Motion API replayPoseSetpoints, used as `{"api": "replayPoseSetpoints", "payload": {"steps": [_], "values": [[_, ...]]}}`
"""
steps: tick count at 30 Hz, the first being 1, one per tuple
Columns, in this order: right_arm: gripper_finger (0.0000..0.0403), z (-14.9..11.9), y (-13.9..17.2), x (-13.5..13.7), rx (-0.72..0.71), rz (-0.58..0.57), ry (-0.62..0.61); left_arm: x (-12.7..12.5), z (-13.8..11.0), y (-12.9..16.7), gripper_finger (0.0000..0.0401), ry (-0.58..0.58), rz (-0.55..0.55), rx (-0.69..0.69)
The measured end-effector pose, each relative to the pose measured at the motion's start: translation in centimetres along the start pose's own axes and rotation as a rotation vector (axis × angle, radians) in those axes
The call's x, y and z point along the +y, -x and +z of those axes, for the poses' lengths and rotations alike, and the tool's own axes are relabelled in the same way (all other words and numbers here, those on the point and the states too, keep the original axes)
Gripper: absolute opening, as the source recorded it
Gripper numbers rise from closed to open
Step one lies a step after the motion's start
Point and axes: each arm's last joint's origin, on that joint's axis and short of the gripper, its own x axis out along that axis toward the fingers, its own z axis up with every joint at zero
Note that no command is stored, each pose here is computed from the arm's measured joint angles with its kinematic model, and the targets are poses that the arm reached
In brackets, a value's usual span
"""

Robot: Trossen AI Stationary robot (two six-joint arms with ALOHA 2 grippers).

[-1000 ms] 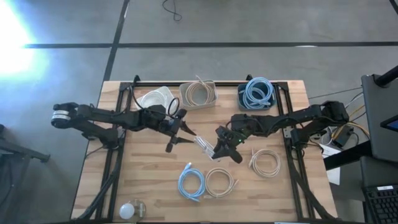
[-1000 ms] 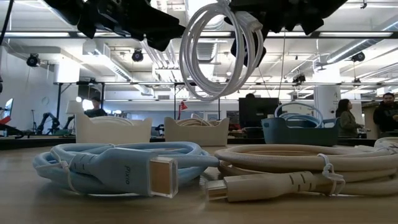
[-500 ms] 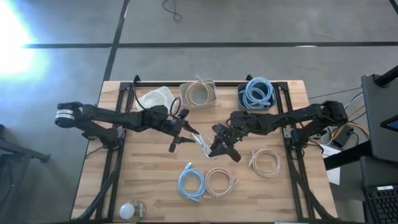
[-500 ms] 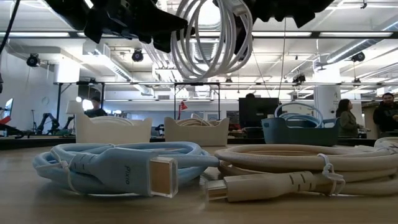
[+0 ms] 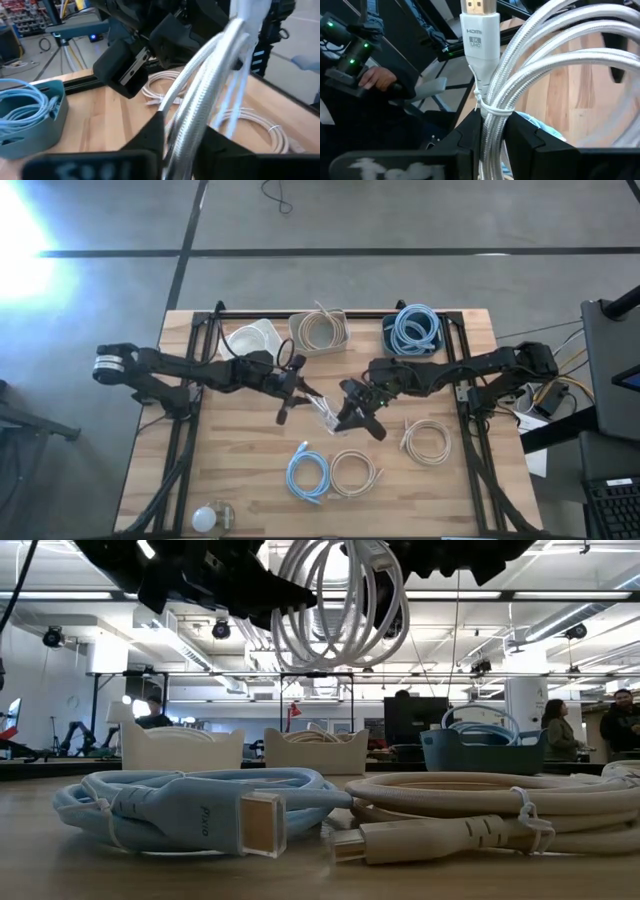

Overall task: Sort HDMI cables
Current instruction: Put the white HDMI cable into the white bin

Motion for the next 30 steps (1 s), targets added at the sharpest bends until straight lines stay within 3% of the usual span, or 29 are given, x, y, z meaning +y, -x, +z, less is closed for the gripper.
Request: {"api": "replayPoseSetpoints", "payload": {"steps": [3, 8, 12, 19, 22, 30], "values": [[0.0069, -0.1, 0.0, -0.1, 0.007, -0.007, -0.006, 0.1, -0.1, 0.0, 0.0015, -0.002, 0.042, 0.015], [0.0103, -0.3, 0.0, -0.2, 0.025, -0.025, -0.007, 0.3, -0.2, 0.1, 0.0019, 0.013, 0.123, 0.049], [0.0132, -0.4, 0.0, -0.3, 0.036, -0.032, -0.011, 0.2, -0.4, 0.1, 0.0011, 0.047, 0.127, 0.067], [0.0168, -1.4, 0.5, -0.9, 0.104, -0.211, -0.031, 0.3, -0.6, 0.3, 0.0012, 0.078, 0.156, 0.104], [0.0178, -1.7, 0.9, -1.0, 0.144, -0.237, -0.051, 0.2, -0.8, 0.8, 0.0012, 0.087, 0.187, 0.159], [0.0189, -1.9, 1.5, -0.7, 0.166, -0.290, -0.065, 0.5, -0.5, 3.5, 0.0010, 0.064, 0.504, 0.336]]}}
